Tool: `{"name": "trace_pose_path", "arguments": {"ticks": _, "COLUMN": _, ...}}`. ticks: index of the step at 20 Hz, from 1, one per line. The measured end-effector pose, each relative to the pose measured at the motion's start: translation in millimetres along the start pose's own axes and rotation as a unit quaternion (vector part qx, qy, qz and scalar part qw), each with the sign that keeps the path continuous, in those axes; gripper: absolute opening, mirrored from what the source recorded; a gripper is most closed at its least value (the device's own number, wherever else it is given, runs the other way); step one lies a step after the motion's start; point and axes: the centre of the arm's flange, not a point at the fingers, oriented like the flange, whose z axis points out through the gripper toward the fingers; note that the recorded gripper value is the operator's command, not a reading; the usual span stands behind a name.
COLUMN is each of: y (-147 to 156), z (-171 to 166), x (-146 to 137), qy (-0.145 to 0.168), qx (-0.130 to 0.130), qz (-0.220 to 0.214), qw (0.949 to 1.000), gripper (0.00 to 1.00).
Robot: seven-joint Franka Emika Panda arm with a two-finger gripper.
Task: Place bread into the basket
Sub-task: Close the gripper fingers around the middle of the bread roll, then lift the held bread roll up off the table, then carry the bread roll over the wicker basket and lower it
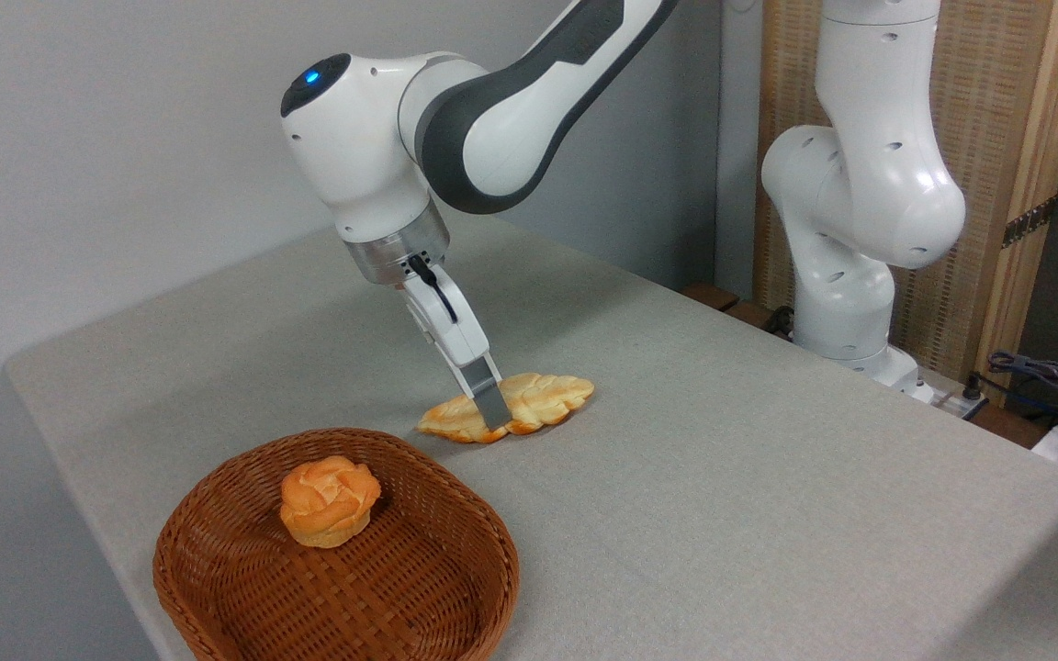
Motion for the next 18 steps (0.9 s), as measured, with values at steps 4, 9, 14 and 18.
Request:
{"name": "trace_pose_path", "arguments": {"ticks": 4, "y": 1.1, "z": -10.0, "x": -3.1, "qy": 0.008, "qx": 0.007, "qz": -0.001, "qw": 0.9999, "gripper": 0.55}}
{"name": "trace_pose_path", "arguments": {"ticks": 9, "y": 7.0, "z": -47.9, "x": -11.1, "qy": 0.037, "qx": 0.034, "qz": -0.002, "qw": 0.9987, "gripper": 0.55}}
{"name": "trace_pose_path", "arguments": {"ticks": 14, "y": -16.9, "z": -104.5, "x": -25.8, "qy": 0.102, "qx": 0.084, "qz": -0.028, "qw": 0.9908, "gripper": 0.55}}
{"name": "trace_pose_path", "arguments": {"ticks": 18, "y": -52.0, "z": -129.8, "x": -50.4, "qy": 0.160, "qx": 0.115, "qz": -0.070, "qw": 0.9779, "gripper": 0.59}}
